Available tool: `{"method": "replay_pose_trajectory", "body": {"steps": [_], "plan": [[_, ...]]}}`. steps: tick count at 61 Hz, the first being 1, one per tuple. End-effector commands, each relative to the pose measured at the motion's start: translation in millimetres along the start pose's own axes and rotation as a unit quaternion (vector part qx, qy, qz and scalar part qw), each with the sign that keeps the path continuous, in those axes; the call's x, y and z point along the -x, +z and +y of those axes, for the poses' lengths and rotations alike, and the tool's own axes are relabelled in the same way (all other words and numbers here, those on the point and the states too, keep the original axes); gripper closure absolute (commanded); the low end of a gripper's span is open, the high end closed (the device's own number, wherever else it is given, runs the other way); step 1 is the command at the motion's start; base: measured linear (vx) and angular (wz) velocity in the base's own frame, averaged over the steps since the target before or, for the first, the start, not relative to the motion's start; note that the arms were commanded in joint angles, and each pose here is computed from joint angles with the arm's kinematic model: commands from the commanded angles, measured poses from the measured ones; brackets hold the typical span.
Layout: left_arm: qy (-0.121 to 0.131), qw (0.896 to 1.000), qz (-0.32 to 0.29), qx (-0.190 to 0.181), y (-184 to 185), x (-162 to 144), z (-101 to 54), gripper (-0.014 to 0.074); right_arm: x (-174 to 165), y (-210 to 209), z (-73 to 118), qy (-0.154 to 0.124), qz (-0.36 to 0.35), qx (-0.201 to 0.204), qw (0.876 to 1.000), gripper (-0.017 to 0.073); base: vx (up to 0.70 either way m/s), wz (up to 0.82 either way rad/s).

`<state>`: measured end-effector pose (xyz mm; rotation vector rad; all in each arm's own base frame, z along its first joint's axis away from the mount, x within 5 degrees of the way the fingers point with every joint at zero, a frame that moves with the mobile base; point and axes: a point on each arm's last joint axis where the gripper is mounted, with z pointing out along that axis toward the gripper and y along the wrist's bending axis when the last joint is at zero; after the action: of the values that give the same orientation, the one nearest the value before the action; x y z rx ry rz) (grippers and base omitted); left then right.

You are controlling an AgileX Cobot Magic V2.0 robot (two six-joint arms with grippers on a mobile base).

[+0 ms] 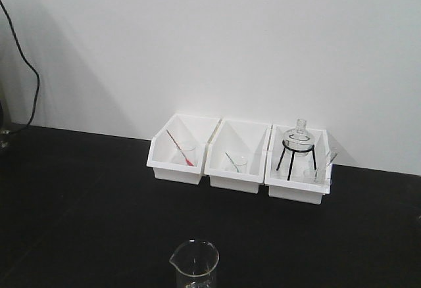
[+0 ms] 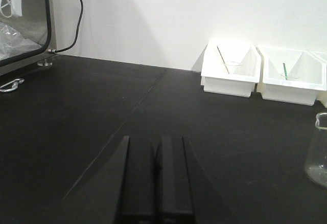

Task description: Grab transparent chemical and place on left bench

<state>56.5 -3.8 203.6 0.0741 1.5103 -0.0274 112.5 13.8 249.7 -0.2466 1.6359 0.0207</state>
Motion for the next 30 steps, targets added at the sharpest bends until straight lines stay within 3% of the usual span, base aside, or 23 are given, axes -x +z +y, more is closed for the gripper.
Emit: {"method": "replay_pose_trajectory", "body": {"steps": [1, 21, 30], "plan": [[-0.004, 0.999, -0.041, 0.001, -1, 3, 0.1, 0.0597, 13, 1, 0.7, -0.001, -0.03, 0.011, 0.999, 0.0566, 0.11, -0.03], [-0.004, 0.999, -0.041, 0.001, -1, 3, 0.1, 0.0597, 14, 1, 1.5, 0.001, -0.036, 0.016, 0.999, 0.0566, 0.07, -0.02], [-0.004, 0.999, -0.041, 0.001, -1, 3, 0.1, 0.0597, 27, -3, 13.3, 0.005, -0.111, 0.082, 0.99, 0.0566, 0.02, -0.02]]}}
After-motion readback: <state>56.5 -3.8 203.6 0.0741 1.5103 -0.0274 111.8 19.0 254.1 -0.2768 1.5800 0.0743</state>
